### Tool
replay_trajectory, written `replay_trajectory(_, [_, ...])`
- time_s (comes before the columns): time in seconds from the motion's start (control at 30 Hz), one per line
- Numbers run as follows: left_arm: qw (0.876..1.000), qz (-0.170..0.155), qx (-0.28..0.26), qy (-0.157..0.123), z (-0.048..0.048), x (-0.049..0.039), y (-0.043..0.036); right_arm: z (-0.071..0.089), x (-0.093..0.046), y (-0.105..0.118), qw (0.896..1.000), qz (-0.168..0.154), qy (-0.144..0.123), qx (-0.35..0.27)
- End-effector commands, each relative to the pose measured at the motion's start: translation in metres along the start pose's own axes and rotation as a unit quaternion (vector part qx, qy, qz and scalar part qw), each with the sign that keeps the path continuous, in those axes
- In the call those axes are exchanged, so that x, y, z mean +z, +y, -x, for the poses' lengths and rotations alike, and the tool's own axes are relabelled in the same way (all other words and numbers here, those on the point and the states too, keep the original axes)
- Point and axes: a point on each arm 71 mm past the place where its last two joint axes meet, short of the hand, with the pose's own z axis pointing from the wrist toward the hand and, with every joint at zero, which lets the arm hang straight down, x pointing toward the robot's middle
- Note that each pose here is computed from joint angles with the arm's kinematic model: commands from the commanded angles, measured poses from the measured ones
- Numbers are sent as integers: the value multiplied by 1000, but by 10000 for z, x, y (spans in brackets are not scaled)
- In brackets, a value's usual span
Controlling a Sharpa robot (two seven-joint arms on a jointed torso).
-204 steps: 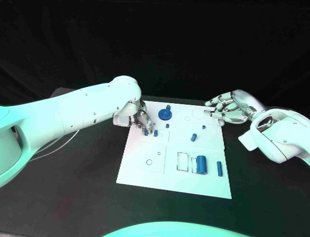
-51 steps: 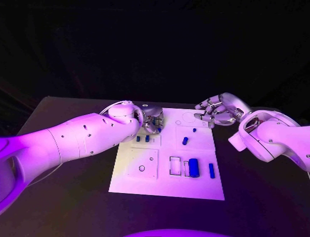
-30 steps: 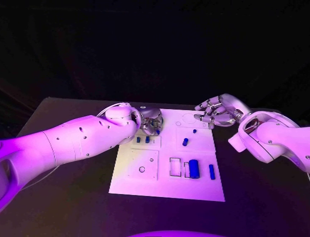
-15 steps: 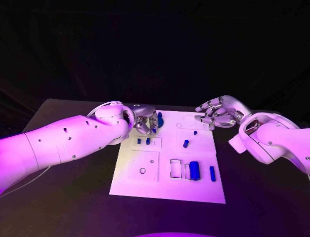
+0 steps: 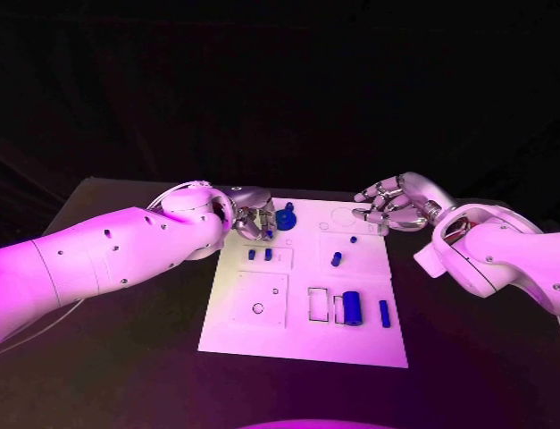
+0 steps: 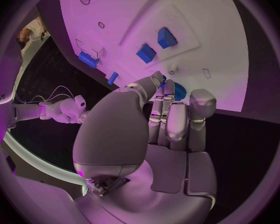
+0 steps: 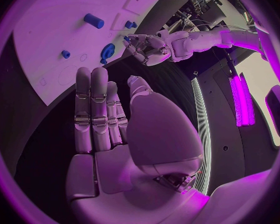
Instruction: Assemble the parts on the task board
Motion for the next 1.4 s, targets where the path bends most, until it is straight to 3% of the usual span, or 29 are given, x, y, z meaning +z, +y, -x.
replay_trajectory(0.03, [1000, 7, -4, 3, 7, 2, 18, -9, -1, 9, 1000, 6, 2, -2])
replay_trajectory(0.73, [1000, 22, -2, 22, -19, 27, 90, -14, -1, 11, 1000, 7, 3, -2])
replay_trajectory(1.4, [999, 21, -3, 27, -34, 68, 79, -21, 1, 16, 1000, 8, 4, -2])
